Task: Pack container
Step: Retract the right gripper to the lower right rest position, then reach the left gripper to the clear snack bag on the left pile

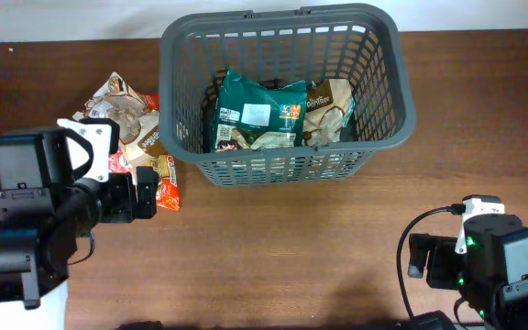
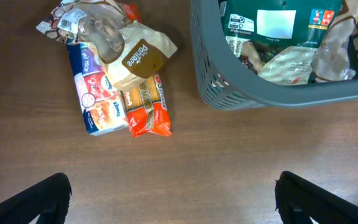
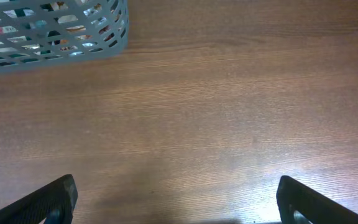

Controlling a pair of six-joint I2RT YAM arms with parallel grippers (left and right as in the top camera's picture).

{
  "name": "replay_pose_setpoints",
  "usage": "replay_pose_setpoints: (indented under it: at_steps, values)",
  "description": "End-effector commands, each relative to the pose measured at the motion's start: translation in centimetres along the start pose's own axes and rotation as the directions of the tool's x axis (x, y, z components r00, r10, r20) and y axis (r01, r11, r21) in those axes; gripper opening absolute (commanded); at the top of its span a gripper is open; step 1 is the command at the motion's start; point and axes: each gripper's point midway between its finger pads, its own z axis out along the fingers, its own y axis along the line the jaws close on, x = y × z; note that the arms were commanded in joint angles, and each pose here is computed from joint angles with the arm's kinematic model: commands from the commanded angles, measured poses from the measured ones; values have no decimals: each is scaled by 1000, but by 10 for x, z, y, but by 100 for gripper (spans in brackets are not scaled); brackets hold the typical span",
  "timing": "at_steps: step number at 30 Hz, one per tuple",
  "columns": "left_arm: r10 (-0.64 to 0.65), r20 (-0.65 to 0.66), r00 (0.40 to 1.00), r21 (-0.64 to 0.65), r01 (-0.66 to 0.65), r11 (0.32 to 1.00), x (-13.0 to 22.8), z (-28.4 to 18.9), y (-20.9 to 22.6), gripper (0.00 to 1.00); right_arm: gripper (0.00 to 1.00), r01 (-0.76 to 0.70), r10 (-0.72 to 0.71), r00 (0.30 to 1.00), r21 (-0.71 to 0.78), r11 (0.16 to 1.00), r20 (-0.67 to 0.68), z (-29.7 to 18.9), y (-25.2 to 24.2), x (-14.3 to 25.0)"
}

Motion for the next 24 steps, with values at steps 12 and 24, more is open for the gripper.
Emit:
replay_pose_setpoints:
  at_steps: [12,24]
  values:
    - [10,-5,1000,0,-10,1000,1,0,1,99,99,4,-4,1000,-6,1000,5,0,1,0]
    - [-37,88,995,107,28,994,-24,0,-16,99,99,4,-4,1000,-6,1000,5,0,1,0]
